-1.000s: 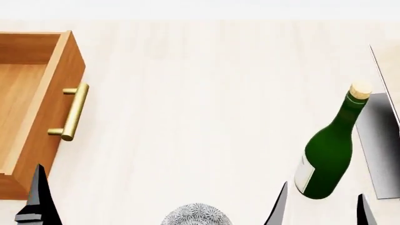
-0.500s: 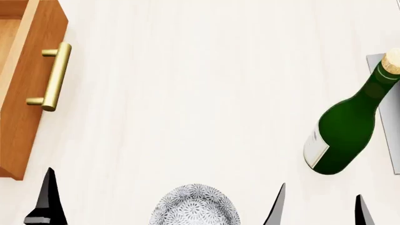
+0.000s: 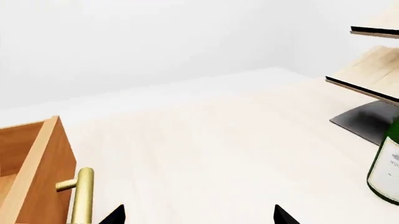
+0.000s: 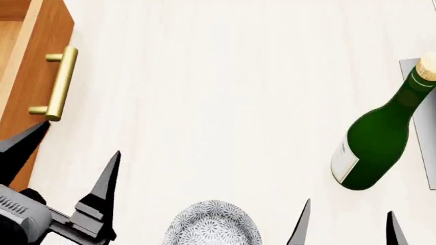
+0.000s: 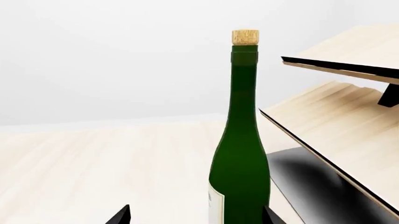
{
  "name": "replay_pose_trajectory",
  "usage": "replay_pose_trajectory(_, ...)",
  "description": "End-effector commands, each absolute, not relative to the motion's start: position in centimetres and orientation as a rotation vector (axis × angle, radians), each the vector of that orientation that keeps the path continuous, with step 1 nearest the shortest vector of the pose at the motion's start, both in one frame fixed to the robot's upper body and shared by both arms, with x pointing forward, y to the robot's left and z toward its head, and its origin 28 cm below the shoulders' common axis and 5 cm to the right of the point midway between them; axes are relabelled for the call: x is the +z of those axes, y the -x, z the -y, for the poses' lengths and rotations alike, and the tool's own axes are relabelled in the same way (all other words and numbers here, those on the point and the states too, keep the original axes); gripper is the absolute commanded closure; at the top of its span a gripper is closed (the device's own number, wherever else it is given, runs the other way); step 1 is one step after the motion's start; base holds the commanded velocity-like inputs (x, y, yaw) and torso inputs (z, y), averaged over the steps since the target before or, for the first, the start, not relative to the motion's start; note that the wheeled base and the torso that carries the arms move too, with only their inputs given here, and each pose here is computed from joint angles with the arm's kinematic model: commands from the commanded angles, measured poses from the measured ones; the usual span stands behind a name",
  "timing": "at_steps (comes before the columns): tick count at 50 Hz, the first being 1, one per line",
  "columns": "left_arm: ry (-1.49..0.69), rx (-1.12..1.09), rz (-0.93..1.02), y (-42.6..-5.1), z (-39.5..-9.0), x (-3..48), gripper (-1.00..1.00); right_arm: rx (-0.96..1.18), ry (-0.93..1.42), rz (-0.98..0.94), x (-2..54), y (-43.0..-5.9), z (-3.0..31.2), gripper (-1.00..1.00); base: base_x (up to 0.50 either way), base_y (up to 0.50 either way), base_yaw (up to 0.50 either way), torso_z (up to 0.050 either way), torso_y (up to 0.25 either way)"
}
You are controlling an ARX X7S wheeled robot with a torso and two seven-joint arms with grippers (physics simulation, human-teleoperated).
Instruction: Put the bowl on top of the cabinet.
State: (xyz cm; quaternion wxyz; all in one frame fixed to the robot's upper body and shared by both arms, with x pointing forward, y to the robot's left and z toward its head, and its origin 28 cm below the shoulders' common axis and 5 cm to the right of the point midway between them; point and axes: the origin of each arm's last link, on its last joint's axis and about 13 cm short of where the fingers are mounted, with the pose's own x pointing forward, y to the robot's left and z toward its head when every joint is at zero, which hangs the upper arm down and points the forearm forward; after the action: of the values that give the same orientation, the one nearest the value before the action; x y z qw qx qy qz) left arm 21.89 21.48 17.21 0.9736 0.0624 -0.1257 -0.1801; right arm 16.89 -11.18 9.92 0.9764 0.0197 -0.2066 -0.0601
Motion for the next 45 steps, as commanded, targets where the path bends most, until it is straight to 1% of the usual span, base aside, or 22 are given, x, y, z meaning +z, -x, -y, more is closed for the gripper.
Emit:
replay_pose_trajectory(1, -0.310, -0.565, 0.203, -22.5, -21.3, 20.0, -1.00, -0.123, -0.038, 0.417, 9.9, -17.0, 11.2, -1.00, 0.00, 0.00, 0.00, 0.000, 0.000)
replay_pose_trajectory(3, -0.334, -0.594, 0.203, -22.3, -21.2, 20.4, -1.00, -0.125, -0.037, 0.420, 10.0, -16.9, 11.3, -1.00, 0.00, 0.00, 0.00, 0.000, 0.000)
replay_pose_trajectory(6, -0.429, -0.698, 0.145, -22.3, -21.2, 20.5, -1.00, -0.134, -0.042, 0.426, 10.2, -16.9, 11.4, -1.00, 0.00, 0.00, 0.00, 0.000, 0.000)
replay_pose_trajectory(8, -0.453, -0.723, 0.074, -22.7, -21.2, 20.6, -1.00, -0.147, -0.043, 0.430, 10.3, -16.9, 11.5, -1.00, 0.00, 0.00, 0.00, 0.000, 0.000)
replay_pose_trajectory(9, -0.465, -0.727, 0.072, -22.8, -21.2, 20.6, -1.00, -0.152, -0.044, 0.431, 10.4, -17.0, 11.6, -1.00, 0.00, 0.00, 0.00, 0.000, 0.000)
replay_pose_trajectory(13, -0.492, -0.755, 0.044, -23.1, -21.0, 20.2, -1.00, -0.157, -0.046, 0.431, 10.5, -17.0, 11.7, -1.00, 0.00, 0.00, 0.00, 0.000, 0.000)
replay_pose_trajectory(16, -0.511, -0.811, -0.027, -23.3, -20.8, 19.8, -1.00, -0.160, -0.045, 0.432, 10.5, -17.0, 11.7, -1.00, 0.00, 0.00, 0.00, 0.000, 0.000)
replay_pose_trajectory(25, -0.563, -0.879, -0.110, -23.6, -20.6, 20.2, -1.00, -0.160, -0.041, 0.435, 10.5, -17.0, 11.7, -1.00, 0.00, 0.00, 0.00, 0.000, 0.000)
replay_pose_trajectory(36, -0.600, -0.907, -0.140, -24.5, -20.6, 19.3, -1.00, -0.153, -0.034, 0.431, 10.3, -17.1, 11.5, -1.00, 0.00, 0.00, 0.00, 0.000, 0.000)
replay_pose_trajectory(45, -0.567, -0.874, -0.118, -25.8, -20.4, 19.5, -1.00, -0.147, -0.030, 0.430, 10.2, -17.0, 11.5, -1.00, 0.00, 0.00, 0.00, 0.000, 0.000)
